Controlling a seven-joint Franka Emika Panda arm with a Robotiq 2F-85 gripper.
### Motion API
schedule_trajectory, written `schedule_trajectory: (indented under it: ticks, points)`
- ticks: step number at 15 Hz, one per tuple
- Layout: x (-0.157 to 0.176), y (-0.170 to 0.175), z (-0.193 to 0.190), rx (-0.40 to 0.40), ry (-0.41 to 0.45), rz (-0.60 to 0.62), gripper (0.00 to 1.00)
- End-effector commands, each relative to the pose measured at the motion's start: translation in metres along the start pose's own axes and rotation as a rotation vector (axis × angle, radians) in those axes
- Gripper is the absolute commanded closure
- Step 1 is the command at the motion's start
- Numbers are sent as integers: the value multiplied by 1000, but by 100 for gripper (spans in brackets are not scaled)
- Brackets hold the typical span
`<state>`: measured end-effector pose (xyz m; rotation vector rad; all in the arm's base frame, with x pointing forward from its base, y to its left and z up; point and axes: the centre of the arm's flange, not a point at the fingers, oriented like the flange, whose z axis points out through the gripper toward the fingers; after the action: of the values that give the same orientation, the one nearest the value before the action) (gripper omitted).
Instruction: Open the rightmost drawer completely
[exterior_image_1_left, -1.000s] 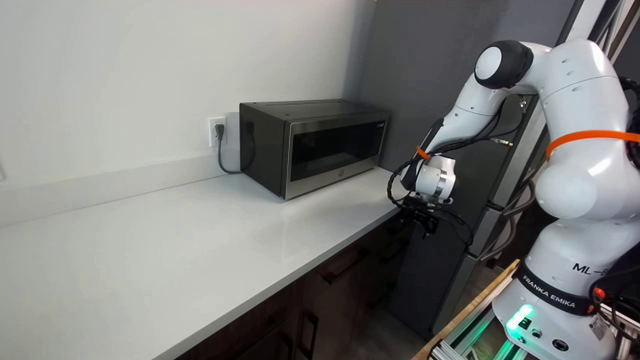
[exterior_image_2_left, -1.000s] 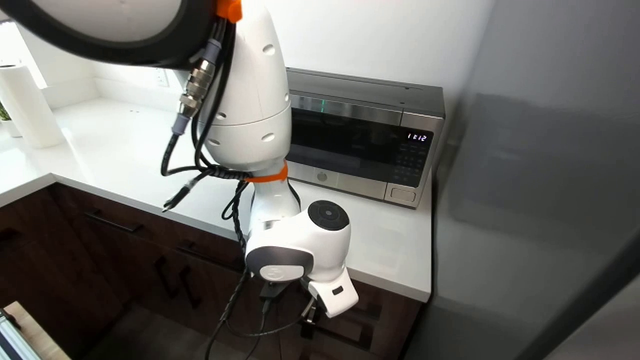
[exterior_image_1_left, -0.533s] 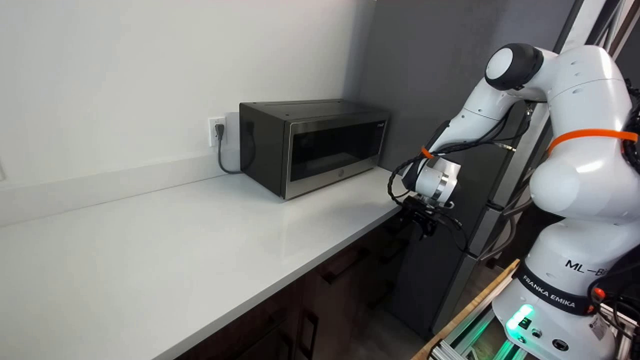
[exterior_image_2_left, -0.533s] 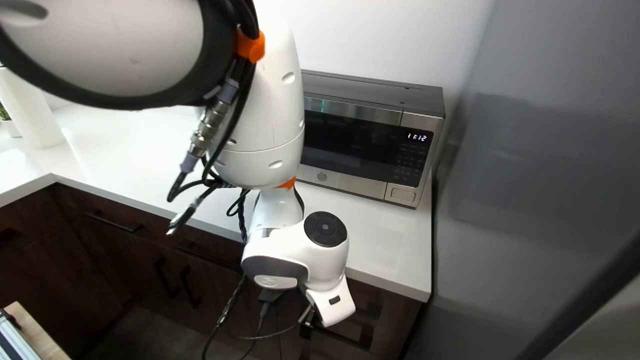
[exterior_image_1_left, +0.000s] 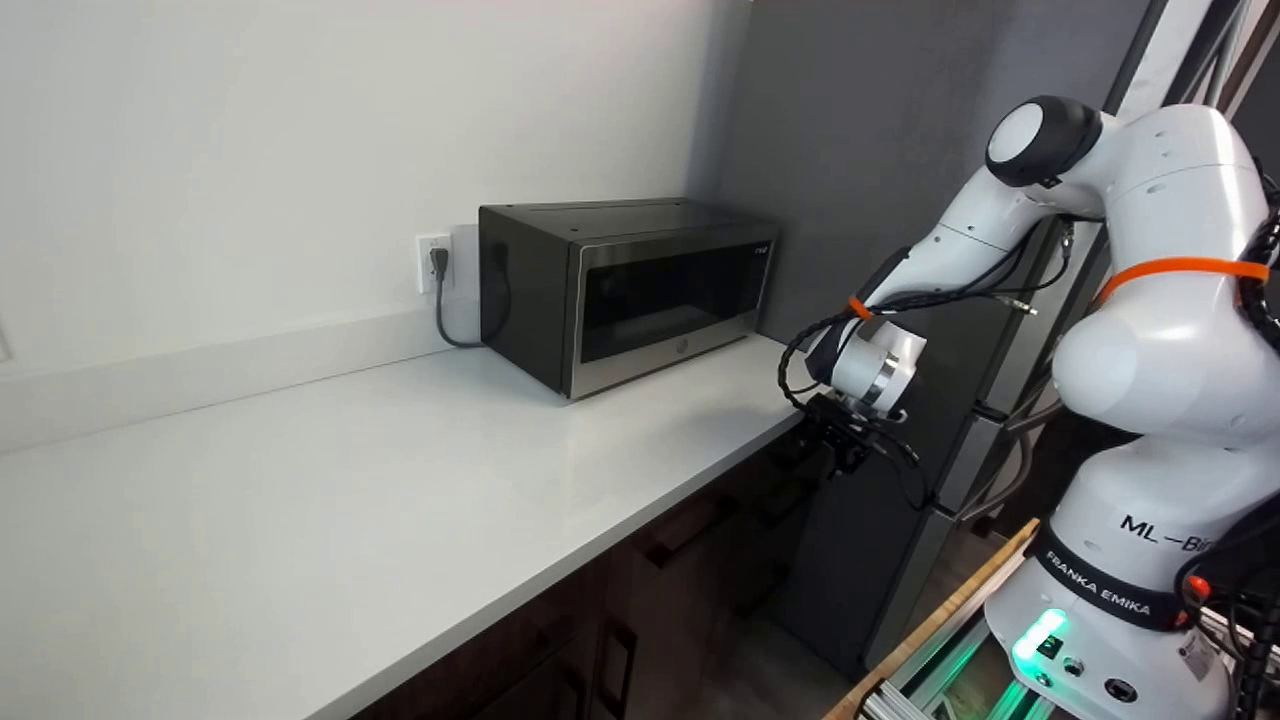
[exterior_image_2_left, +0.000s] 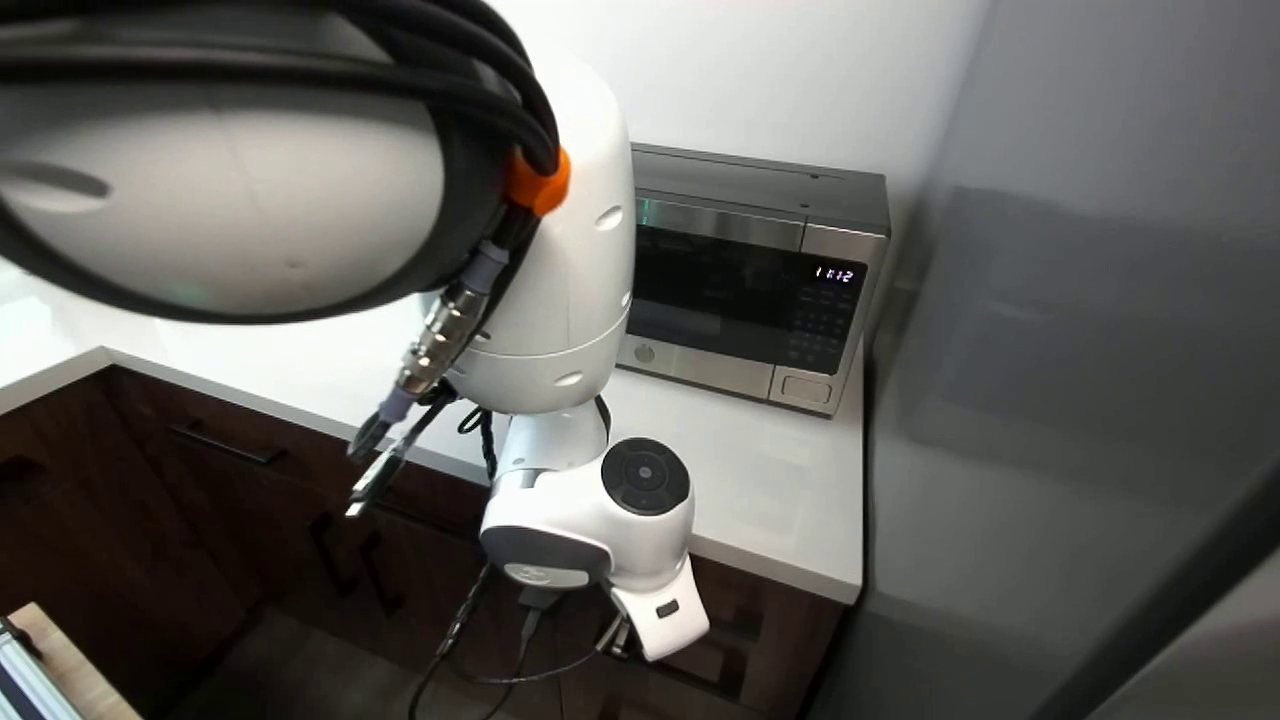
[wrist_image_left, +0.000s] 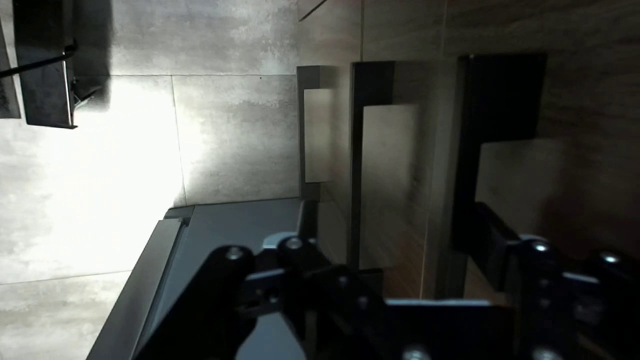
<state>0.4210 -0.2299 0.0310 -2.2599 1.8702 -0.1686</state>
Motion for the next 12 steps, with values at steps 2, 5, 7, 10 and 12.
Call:
schedule_trajectory:
  ticks: [2,5,7,10,12]
  points:
    - [0,0,10,5,10,-49,65]
    - [0,2,12,-8,5,-63,71]
    - [0,5,13,-19,-3,-72,71]
    - [-1,14,14,-31,-15,-65,72]
    - [-2,21,13,-42,-19,-50,72]
